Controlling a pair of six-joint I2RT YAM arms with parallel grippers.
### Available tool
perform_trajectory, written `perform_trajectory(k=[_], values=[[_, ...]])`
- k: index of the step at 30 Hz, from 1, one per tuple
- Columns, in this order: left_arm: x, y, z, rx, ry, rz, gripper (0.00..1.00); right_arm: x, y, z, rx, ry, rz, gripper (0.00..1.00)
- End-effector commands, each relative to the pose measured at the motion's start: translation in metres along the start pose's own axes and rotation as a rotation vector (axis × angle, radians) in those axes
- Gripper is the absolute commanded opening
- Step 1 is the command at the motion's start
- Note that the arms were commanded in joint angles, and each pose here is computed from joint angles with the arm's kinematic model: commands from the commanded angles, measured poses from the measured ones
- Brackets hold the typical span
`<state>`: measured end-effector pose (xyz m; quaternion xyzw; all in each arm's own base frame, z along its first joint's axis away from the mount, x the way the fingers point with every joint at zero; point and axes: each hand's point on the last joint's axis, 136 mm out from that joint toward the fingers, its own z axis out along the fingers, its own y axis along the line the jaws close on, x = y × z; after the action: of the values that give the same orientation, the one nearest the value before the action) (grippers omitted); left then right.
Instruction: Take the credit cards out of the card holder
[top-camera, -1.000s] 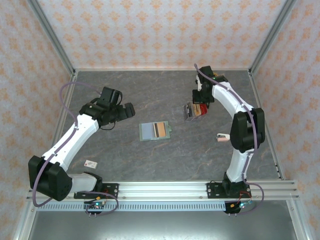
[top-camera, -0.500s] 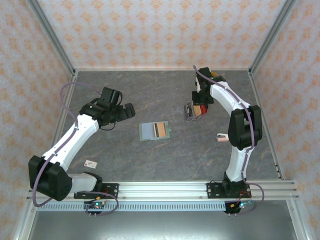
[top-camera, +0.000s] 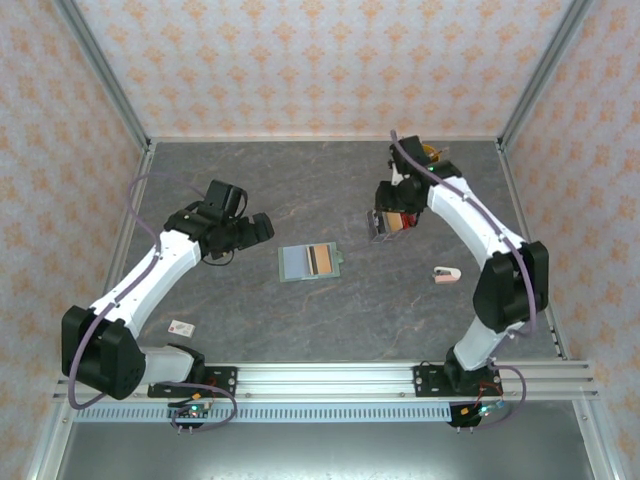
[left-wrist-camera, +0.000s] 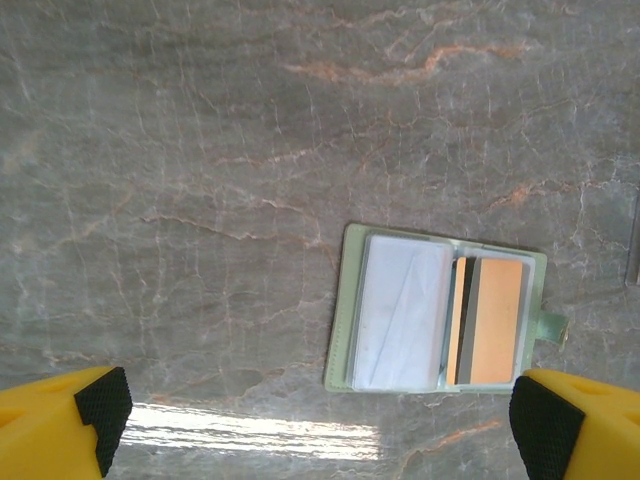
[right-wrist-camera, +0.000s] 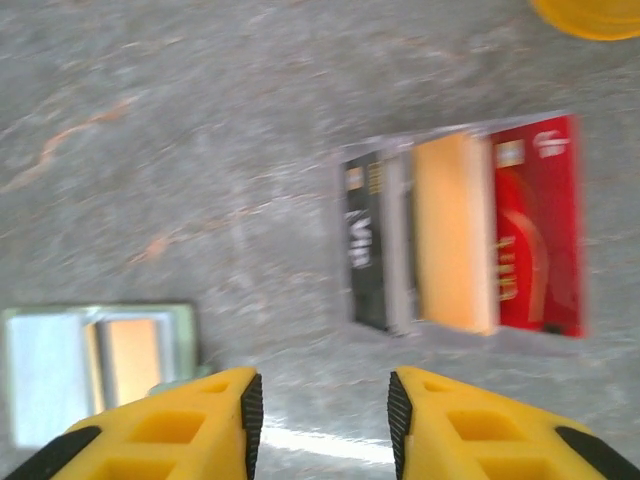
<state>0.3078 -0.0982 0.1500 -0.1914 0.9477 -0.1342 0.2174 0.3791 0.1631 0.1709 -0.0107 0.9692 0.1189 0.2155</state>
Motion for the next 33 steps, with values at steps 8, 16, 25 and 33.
perform_trajectory(k=[8, 16, 25, 33], values=[[0.030, -0.017, 0.021, 0.134, 0.060, -0.058, 1.00, 0.072, 0.123, 0.030, -0.231, 0.087, -0.004, 0.39], [0.029, -0.014, 0.026, 0.126, 0.047, -0.131, 1.00, 0.095, 0.142, 0.069, -0.120, 0.093, 0.026, 0.35], [0.032, -0.021, 0.035, 0.151, 0.078, -0.127, 1.00, 0.088, 0.131, 0.101, 0.080, 0.143, -0.034, 0.35], [0.043, -0.040, 0.046, 0.229, 0.141, -0.108, 0.94, 0.090, 0.107, 0.106, 0.190, 0.141, -0.029, 0.36]])
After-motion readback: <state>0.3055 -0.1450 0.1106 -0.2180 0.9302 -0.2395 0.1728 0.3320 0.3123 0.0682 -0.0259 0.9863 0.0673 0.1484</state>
